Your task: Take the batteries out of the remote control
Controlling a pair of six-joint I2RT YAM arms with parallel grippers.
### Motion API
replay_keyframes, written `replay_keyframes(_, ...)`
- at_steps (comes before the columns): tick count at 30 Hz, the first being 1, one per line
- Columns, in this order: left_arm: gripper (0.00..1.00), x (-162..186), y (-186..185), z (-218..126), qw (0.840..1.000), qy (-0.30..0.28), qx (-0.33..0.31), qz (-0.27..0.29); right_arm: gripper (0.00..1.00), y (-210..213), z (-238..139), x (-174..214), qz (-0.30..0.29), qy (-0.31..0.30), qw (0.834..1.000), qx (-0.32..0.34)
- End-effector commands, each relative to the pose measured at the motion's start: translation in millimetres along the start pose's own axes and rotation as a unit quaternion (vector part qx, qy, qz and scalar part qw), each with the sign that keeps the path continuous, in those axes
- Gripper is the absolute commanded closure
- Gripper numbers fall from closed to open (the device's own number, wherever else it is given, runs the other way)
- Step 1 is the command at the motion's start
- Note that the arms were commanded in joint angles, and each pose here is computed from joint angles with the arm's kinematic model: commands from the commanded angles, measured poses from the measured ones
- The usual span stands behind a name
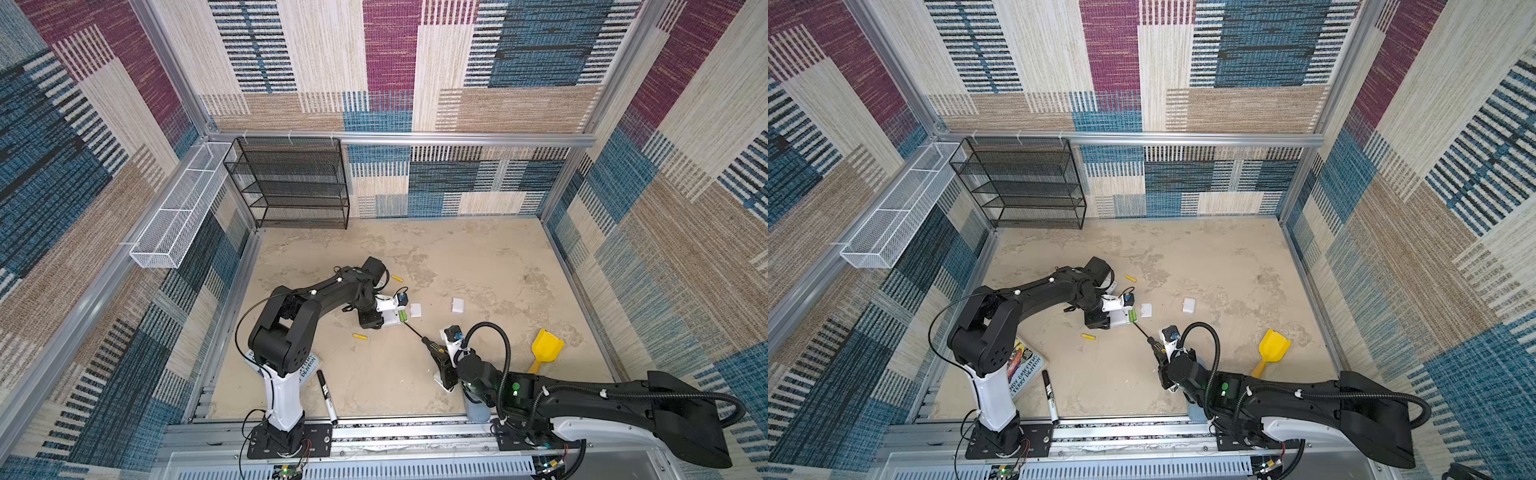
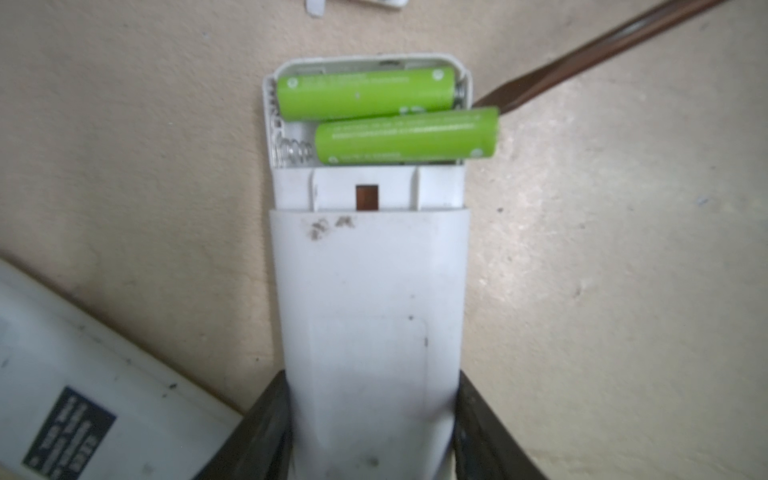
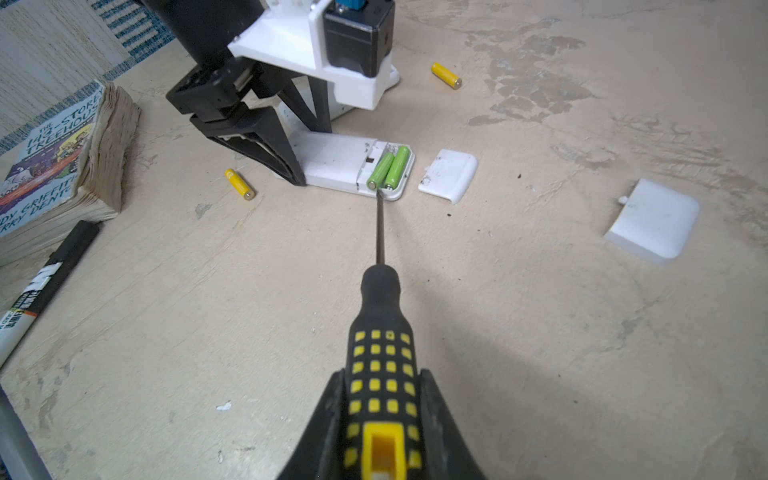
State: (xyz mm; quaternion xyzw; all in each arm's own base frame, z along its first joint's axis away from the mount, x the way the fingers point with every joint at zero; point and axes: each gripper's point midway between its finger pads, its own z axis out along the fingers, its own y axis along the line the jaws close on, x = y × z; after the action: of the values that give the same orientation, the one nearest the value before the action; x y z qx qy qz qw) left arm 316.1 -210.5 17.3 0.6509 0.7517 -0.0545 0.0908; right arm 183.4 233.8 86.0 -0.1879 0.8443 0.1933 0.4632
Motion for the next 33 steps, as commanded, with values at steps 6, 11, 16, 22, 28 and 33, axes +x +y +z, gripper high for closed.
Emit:
replay_keyframes(6, 0.58, 37, -41, 4, 0.994, 0.073, 0.079, -0.008, 1.00, 15, 3, -18, -0.006, -0.027, 0.999, -0.024)
replay_keyframes(11, 0.59, 38, -42, 5, 0.994, 0.074, 0.081, -0.008, 1.00, 9, 0, -26, -0.002, -0.042, 0.999, -0.009)
replay_keyframes(16, 0.59, 38, -42, 4, 0.994, 0.075, 0.081, -0.008, 1.00, 0, 3, -22, -0.002, -0.033, 0.999, 0.008)
replay_keyframes(22, 0.60, 37, -41, 4, 0.994, 0.075, 0.078, -0.015, 1.00, 14, 6, -24, -0.012, -0.027, 0.999, -0.020)
replay_keyframes(28, 0.61, 37, -41, 3, 0.993, 0.081, 0.075, -0.040, 1.00, 17, 2, -39, -0.014, -0.039, 0.999, -0.019)
replay_keyframes(33, 0.61, 37, -42, 1, 0.991, 0.087, 0.069, -0.077, 1.00, 19, 7, -35, -0.008, -0.014, 1.000, -0.012)
